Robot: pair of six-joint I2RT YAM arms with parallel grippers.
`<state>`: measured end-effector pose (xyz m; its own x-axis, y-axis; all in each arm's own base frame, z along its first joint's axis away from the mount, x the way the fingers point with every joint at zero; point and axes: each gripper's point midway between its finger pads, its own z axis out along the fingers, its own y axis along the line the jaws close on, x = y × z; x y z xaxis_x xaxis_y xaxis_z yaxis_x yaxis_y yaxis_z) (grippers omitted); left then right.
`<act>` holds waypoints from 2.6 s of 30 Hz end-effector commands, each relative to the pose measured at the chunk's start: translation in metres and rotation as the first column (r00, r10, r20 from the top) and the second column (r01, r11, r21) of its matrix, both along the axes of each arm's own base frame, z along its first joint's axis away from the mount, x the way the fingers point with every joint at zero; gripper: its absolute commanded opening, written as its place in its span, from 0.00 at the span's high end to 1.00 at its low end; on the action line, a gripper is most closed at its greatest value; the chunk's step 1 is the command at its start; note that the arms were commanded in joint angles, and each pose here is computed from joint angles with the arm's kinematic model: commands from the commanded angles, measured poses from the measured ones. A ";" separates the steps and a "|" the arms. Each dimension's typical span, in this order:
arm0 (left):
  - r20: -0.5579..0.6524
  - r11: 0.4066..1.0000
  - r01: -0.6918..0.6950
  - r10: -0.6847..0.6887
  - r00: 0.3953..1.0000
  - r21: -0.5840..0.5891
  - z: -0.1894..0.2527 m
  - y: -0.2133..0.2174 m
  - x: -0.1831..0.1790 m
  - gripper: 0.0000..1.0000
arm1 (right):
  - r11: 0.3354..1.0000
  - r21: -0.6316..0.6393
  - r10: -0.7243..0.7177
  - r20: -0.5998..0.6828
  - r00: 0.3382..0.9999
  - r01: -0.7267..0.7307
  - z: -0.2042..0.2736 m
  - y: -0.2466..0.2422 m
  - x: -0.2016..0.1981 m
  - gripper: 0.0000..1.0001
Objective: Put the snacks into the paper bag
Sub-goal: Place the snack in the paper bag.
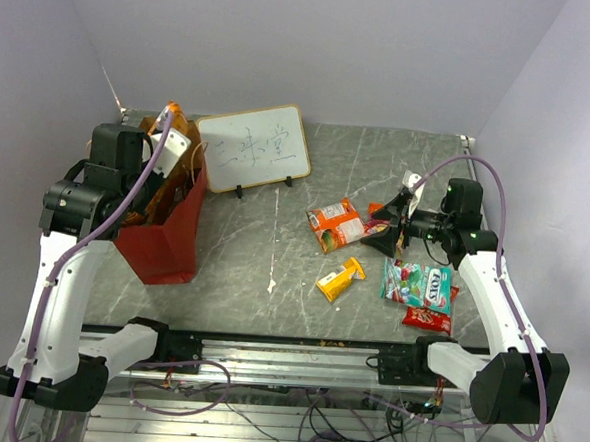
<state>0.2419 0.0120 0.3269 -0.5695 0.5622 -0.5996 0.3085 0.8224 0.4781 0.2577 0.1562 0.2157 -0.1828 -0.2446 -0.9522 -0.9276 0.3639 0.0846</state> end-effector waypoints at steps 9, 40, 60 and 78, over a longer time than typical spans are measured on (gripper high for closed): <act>-0.068 0.997 -0.003 0.008 0.998 0.072 -0.020 0.008 0.009 0.93 | 1.000 0.018 0.009 0.042 0.999 -0.010 0.004 0.000 -0.003 0.25; -0.131 1.000 -0.020 0.019 0.991 -0.006 -0.073 -0.007 0.034 0.74 | 1.000 0.018 0.015 0.056 0.998 -0.016 0.003 0.000 -0.005 0.25; -0.041 0.997 -0.052 0.050 0.998 -0.052 -0.053 -0.007 0.047 0.48 | 1.000 0.016 0.011 0.051 0.999 -0.012 0.001 -0.001 -0.005 0.24; 0.074 0.923 0.037 -0.010 0.997 -0.384 -0.029 -0.026 0.105 0.48 | 1.000 0.005 -0.004 0.045 0.999 0.004 -0.003 -0.003 -0.001 0.24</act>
<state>0.3275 0.0023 0.2808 -0.5727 0.3529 -0.7399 0.2641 0.9339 0.2410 0.2528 0.1569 0.2134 -0.1551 -0.2344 -0.9597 -0.9331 0.3537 0.0645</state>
